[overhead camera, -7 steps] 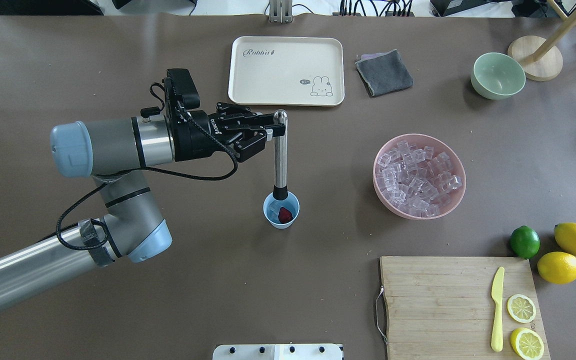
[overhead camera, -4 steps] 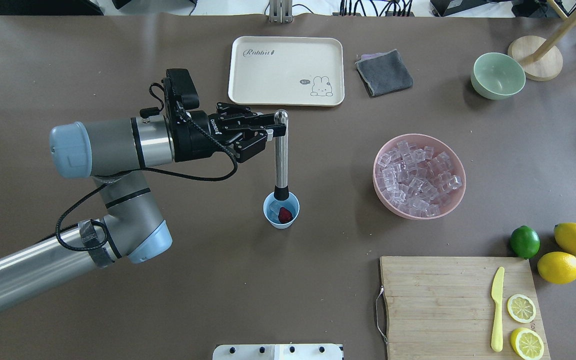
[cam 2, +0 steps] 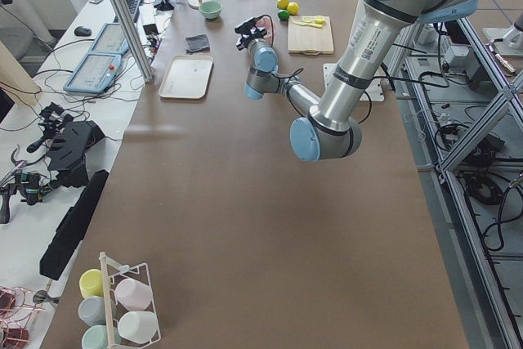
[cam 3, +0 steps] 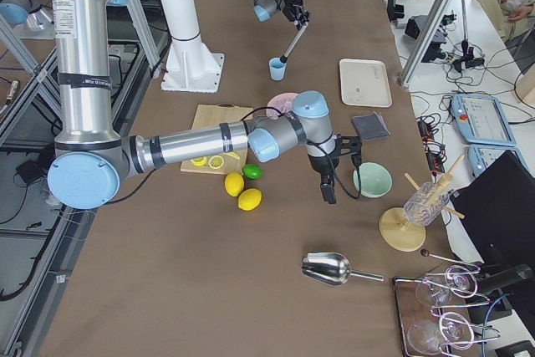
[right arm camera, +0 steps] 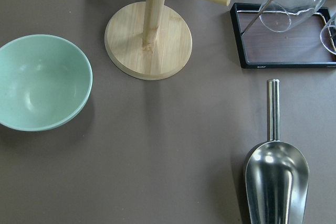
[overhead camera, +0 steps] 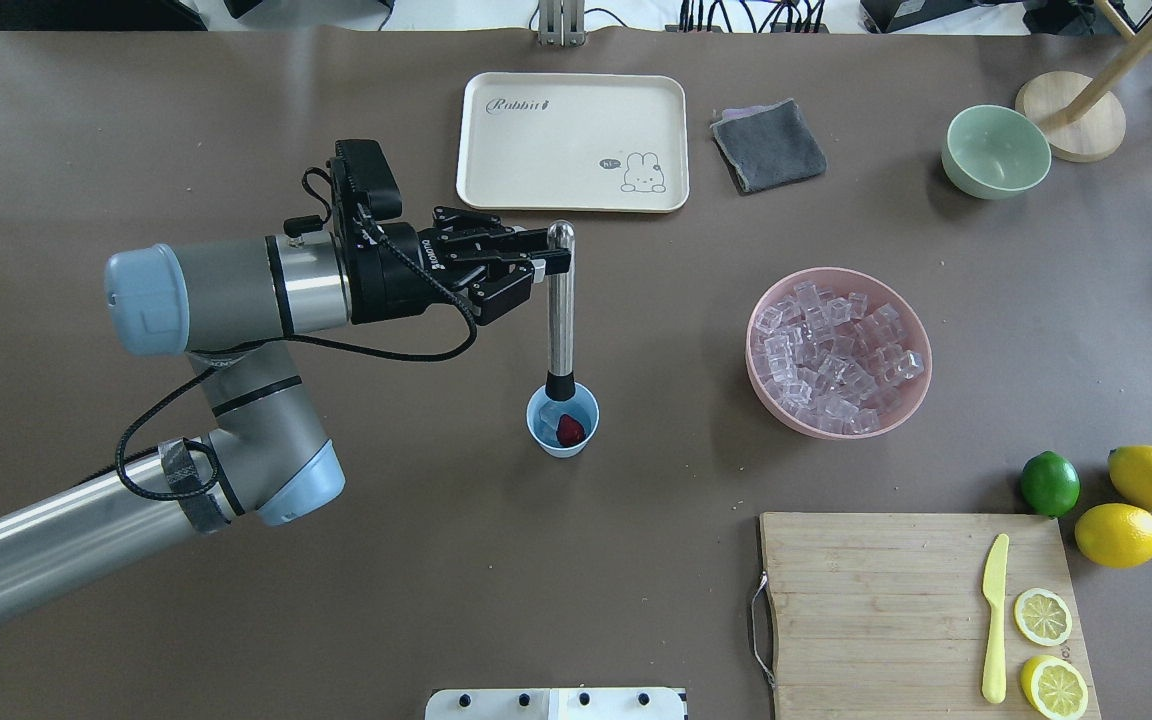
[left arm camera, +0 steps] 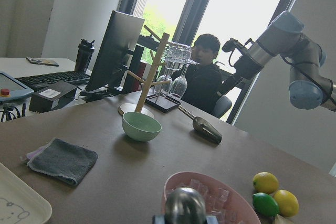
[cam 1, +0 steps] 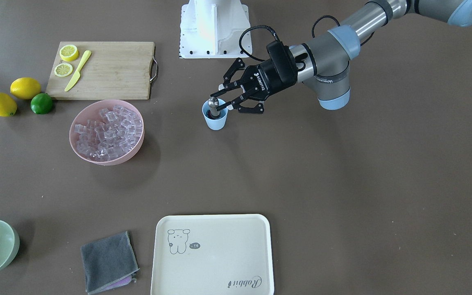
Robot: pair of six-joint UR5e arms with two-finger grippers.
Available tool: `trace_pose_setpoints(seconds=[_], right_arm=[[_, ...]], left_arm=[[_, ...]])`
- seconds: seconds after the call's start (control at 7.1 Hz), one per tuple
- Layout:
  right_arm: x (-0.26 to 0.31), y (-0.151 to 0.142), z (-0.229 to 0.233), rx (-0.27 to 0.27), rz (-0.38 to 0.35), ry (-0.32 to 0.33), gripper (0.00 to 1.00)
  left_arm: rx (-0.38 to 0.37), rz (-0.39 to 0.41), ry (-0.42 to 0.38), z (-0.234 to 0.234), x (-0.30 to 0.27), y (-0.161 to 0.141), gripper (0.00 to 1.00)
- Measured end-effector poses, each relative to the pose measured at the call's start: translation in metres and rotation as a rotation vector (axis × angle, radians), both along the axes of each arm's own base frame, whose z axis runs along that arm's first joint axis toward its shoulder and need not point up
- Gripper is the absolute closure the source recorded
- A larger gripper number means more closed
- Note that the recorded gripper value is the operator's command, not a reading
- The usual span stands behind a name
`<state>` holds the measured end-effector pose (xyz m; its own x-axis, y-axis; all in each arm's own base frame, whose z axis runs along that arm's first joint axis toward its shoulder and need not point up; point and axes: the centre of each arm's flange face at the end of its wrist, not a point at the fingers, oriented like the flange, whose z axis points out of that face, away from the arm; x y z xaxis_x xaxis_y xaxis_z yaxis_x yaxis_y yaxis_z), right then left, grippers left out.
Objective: Mash ice and strawberries in cup
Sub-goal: 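Push the pestle deeper into the cup contents with the left gripper, then raise and press the pestle repeatedly inside the blue cup with the left gripper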
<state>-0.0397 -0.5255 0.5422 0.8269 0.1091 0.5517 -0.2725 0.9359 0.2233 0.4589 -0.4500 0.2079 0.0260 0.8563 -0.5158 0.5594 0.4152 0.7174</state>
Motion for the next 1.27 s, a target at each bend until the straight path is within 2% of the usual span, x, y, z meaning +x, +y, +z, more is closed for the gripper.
trace_pose_setpoints(seconds=[1.27], right_arm=[[0.0, -0.001, -0.001, 0.003, 0.0, -0.001, 0.0]], left_arm=[[-0.018, 0.014, -0.011, 0.009, 0.016, 0.01, 1.0]])
